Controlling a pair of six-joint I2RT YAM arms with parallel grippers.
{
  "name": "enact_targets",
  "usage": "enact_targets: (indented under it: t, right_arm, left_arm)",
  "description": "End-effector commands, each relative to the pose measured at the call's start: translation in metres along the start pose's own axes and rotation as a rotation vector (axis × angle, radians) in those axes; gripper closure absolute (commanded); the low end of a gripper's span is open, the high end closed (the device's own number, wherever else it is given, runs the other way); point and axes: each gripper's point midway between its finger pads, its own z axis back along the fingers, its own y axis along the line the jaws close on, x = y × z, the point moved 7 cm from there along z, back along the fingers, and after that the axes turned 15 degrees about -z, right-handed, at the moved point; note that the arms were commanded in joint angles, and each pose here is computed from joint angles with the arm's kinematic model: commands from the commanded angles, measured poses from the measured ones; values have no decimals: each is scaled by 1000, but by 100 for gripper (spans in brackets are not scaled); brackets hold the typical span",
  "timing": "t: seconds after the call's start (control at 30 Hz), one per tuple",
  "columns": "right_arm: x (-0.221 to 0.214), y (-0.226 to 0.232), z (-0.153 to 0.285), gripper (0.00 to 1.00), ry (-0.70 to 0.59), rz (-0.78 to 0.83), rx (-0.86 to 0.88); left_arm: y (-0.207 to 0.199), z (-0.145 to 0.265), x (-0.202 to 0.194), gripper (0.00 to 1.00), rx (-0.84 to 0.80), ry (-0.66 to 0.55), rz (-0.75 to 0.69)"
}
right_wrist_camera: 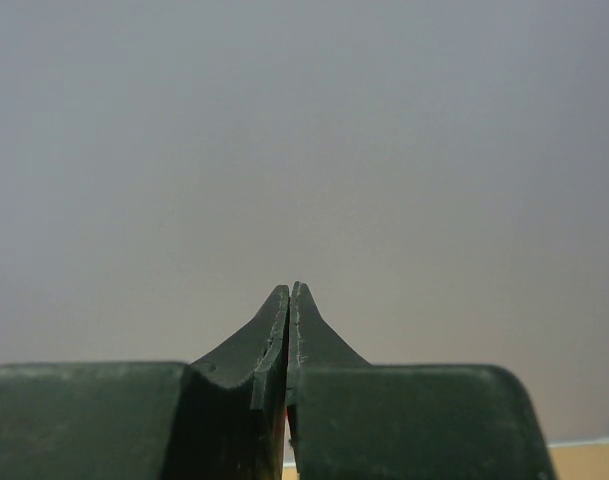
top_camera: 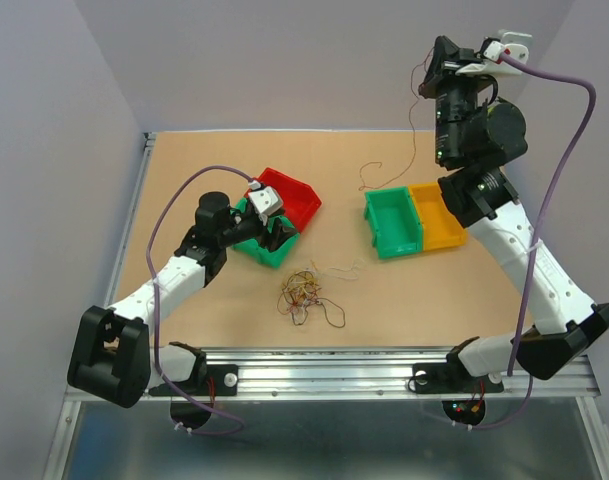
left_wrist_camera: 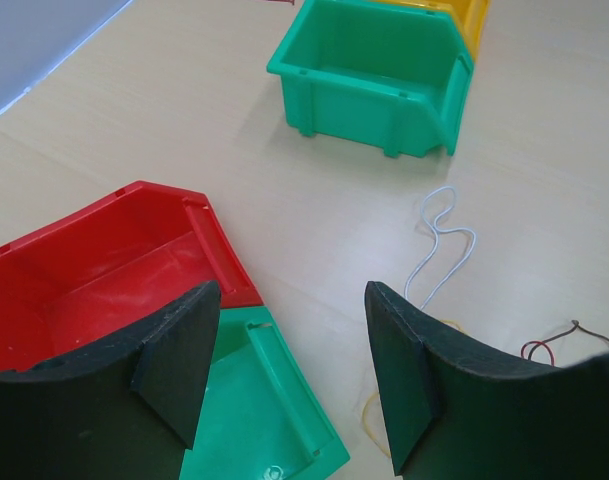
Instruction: Untangle the cables
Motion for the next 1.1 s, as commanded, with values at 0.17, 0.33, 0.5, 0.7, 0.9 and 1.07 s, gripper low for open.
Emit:
enact_targets:
  t: [0.17,0.33,0.5,0.7,0.9,1.07]
  right_arm:
    - [12,-11,9,99,-15,9,-65]
    - [4,-24,27,99,-20,-4,-84]
    - [-21,-40,44,99,7,20,-107]
    - [-48,-56,69,99,19,-26,-108]
    - [-83,-62,84,99,99,-29,-59]
    - [-116,-67,94,99,175,-26,-32]
  left_arm:
    - [3,-2,9,29,-13,-41,-29]
    - [3,-3,8,29,-18,-41,-26]
    - [3,-4,8,29,-23,-38,-23]
    - [3,-4,7,29,-25,-34,-23]
    - [3,-3,7,29,-25,-34,-29]
    - [3,-3,7,29,-25,-33,-32]
